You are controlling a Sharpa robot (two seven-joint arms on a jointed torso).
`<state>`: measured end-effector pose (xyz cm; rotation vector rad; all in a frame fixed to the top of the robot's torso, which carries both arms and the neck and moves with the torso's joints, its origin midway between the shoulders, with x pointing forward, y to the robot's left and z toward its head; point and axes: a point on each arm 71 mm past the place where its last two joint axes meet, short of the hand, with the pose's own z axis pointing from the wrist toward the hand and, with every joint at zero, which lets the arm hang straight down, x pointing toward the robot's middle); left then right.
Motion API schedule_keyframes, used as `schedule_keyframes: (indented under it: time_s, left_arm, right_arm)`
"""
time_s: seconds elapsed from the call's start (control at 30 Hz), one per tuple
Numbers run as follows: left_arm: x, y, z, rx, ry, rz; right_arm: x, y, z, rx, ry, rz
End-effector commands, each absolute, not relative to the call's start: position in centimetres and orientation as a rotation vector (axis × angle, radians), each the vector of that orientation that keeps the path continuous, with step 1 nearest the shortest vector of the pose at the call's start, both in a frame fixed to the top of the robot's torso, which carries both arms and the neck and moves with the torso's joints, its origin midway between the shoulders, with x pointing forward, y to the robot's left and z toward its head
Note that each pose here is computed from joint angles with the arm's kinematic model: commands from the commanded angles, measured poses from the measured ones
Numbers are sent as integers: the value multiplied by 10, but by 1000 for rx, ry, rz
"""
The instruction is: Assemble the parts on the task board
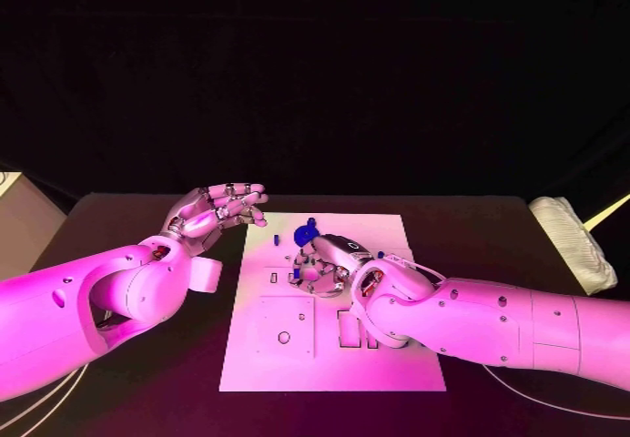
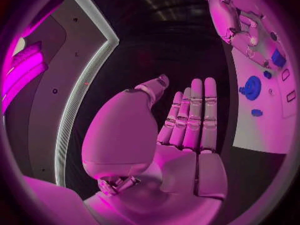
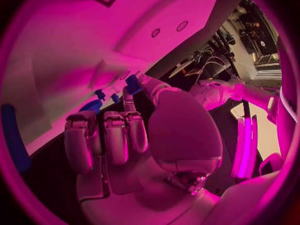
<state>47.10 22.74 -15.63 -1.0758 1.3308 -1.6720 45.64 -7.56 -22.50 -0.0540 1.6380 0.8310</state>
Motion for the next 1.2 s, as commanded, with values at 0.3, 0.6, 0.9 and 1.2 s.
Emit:
schedule_keyframes:
  time_s: [0.3, 0.6, 0.9, 1.2]
  left_arm:
    - [470, 226, -155, -1063, 1338, -1696]
    - [470, 225, -155, -1063, 1341, -1699]
    - [470, 226, -155, -1064, 1342, -1698]
    - [470, 226, -155, -1065, 1341, -1696]
  right_arm:
    - [458, -75, -229, -122, 1628, 776]
    - [457, -75, -231, -132, 1630, 769]
    - [457, -75, -232, -134, 1628, 771]
    - [458, -75, -233, -131, 1629, 768]
